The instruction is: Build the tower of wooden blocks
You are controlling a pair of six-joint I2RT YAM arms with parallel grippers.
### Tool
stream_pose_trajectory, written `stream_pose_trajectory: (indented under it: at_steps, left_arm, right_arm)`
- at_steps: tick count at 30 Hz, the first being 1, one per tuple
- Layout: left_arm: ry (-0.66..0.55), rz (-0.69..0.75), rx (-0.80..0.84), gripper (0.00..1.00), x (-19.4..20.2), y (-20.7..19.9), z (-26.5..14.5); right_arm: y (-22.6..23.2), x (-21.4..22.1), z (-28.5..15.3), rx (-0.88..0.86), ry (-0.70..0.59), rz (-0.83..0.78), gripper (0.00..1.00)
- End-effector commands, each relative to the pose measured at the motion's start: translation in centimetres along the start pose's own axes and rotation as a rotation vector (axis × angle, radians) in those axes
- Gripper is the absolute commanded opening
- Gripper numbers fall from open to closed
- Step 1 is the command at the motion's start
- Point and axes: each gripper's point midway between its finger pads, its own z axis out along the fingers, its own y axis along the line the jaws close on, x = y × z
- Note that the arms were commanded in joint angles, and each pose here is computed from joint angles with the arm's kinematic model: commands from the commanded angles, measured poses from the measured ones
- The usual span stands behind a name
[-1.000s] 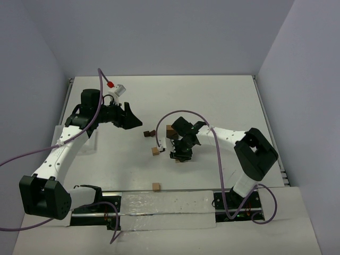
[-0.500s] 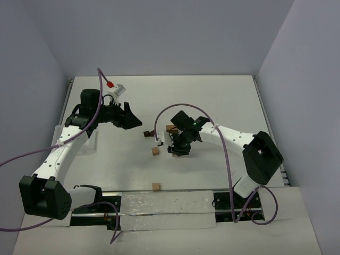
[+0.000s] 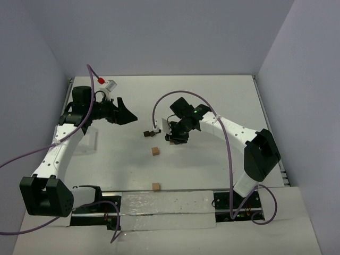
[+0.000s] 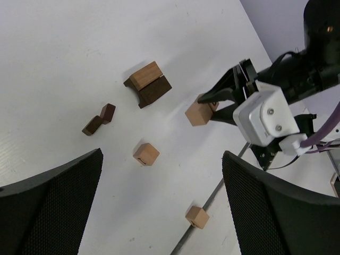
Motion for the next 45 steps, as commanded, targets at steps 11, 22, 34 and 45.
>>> stream_pose_trajectory:
  at_steps: [11,22,34,45]
  left_arm:
    - [-0.023,0.040,0.043,0.99,-1.2,0.0,-0.7]
    - [-0.019,0.028,0.051,0.99,-0.8,0.3,-0.7]
    - [-0.016,0.024,0.048,0.99,-0.7,0.7,-0.7]
    - [-0.010,0.020,0.058,0.99,-0.5,0.7,-0.6]
  right_arm:
    - [-8.2,-0.4,-1.7,0.066,0.029,0.010,0.00]
    - [-10.5,-0.9,-0.5,0.062,0.031,-0.002,0.00]
    - [-11.0,-0.5,0.6,0.045,0.048,-0.001,0.00]
    - [-11.4,-0.1,1.5,0.029,0.070,-0.009,0.00]
